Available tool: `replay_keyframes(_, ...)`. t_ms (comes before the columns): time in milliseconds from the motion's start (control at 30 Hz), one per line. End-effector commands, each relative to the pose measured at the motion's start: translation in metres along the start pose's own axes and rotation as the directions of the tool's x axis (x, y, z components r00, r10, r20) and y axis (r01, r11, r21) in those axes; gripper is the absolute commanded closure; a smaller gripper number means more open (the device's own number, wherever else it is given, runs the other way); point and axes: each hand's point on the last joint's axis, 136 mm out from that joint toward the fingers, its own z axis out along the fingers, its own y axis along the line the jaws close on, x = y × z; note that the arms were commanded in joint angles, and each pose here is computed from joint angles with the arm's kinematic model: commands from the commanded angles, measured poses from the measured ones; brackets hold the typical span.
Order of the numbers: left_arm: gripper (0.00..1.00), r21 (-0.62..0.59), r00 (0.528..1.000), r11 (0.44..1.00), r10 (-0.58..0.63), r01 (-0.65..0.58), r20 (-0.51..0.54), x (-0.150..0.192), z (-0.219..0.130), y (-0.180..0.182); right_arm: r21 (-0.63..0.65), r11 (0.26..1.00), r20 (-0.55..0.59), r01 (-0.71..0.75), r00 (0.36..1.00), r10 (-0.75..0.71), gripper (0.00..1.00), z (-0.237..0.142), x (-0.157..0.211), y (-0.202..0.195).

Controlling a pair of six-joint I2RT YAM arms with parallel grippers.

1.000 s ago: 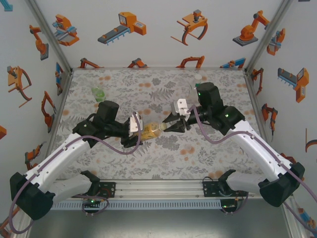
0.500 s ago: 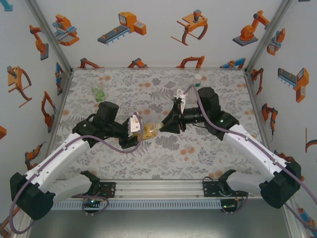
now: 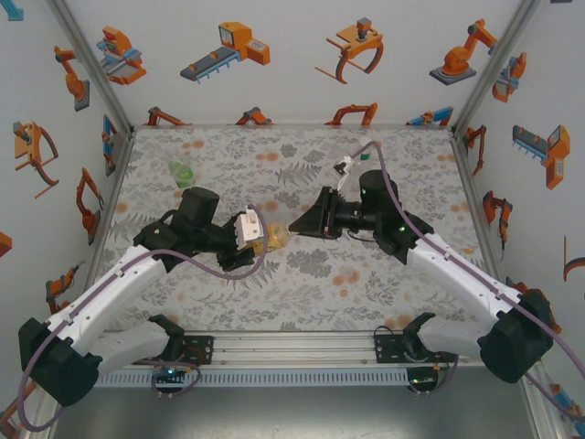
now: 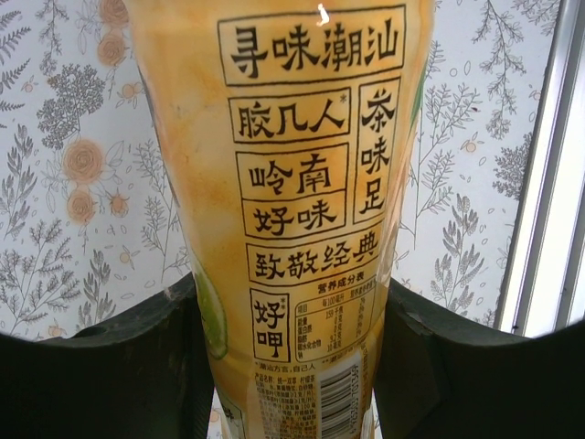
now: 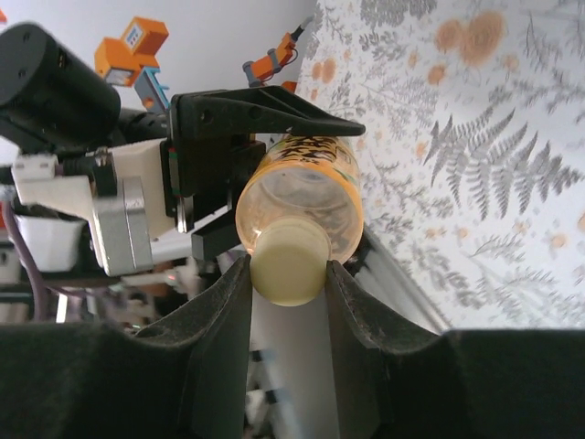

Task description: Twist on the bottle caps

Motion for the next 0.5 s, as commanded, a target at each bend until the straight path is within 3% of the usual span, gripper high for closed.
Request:
replay_keyframes(0,1.0,-0.034,0.992,0.998,0.054,-0.05,0.118,-0.032,-0.002,0.01,0.115,0.955,-0.096,-0.273,0.954,0.284,0.9,0.004,0.028,-0.023)
replay_keyframes(233,1.0,-0.03,0.991,0.998,0.055,-0.052,0.122,-0.032,-0.002,0.009,0.098,0.949,-0.15,-0.301,0.938,0.313,0.87,0.012,0.028,-0.02)
replay_keyframes(467,1.0,-0.023,0.99,0.998,0.059,-0.056,0.126,-0.033,-0.002,0.008,0.058,0.982,-0.122,-0.182,0.975,0.188,0.76,0.006,0.01,-0.012)
